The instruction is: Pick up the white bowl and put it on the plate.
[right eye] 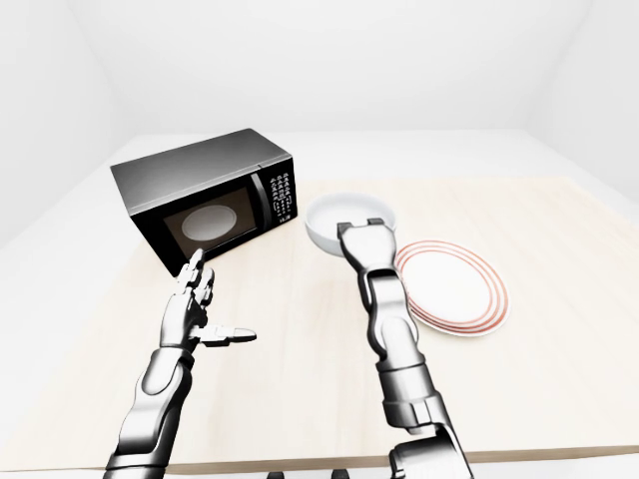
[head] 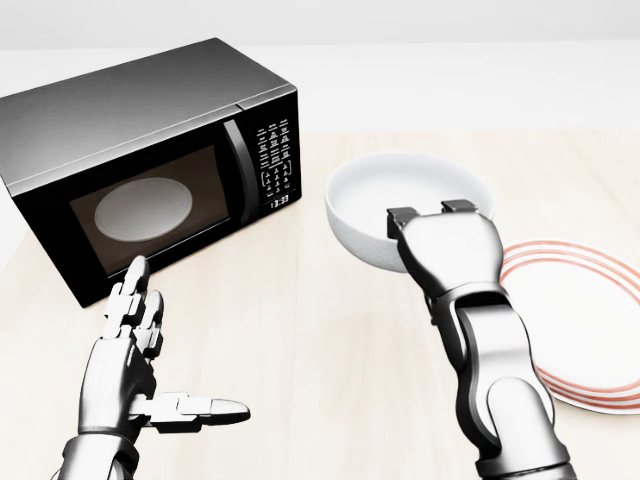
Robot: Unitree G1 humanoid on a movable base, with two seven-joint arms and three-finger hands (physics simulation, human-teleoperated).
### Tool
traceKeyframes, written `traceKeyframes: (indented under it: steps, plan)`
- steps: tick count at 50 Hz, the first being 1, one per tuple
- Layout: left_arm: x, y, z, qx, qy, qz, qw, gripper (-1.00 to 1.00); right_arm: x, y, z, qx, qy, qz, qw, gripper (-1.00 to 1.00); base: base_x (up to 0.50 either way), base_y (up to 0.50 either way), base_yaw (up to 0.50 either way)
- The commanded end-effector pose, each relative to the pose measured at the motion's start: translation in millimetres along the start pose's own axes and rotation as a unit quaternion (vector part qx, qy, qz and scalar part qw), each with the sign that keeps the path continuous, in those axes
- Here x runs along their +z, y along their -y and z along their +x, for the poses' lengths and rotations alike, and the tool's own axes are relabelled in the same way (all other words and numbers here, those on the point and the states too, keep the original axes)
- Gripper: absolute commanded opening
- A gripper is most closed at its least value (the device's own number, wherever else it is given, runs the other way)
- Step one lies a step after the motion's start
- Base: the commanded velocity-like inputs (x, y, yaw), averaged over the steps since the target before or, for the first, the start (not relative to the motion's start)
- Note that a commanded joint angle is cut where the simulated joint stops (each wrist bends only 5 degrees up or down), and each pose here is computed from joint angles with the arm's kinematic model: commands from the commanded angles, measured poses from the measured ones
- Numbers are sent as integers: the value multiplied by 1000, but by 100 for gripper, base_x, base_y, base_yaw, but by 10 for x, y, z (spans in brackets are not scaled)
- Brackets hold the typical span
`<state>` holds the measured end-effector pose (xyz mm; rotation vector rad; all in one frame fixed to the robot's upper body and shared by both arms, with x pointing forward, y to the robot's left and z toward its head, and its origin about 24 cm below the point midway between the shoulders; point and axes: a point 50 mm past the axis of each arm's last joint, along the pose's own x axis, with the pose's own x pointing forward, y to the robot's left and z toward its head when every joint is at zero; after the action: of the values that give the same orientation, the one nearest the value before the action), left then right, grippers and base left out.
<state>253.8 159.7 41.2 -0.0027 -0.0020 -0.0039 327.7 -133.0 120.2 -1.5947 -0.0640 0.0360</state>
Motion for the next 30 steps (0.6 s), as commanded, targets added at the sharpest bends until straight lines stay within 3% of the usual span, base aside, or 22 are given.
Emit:
traceKeyframes:
  steps: [1, 30]
  plan:
    - [0, 0, 0, 0, 0, 0, 1000, 100, -245, 73, 13, -29, -22, 25, 999, -100, 0, 0, 0]
    - [0, 0, 0, 0, 0, 0, 1000, 100, -818, 34, -19, -33, -87, 39, 995, -100, 0, 0, 0]
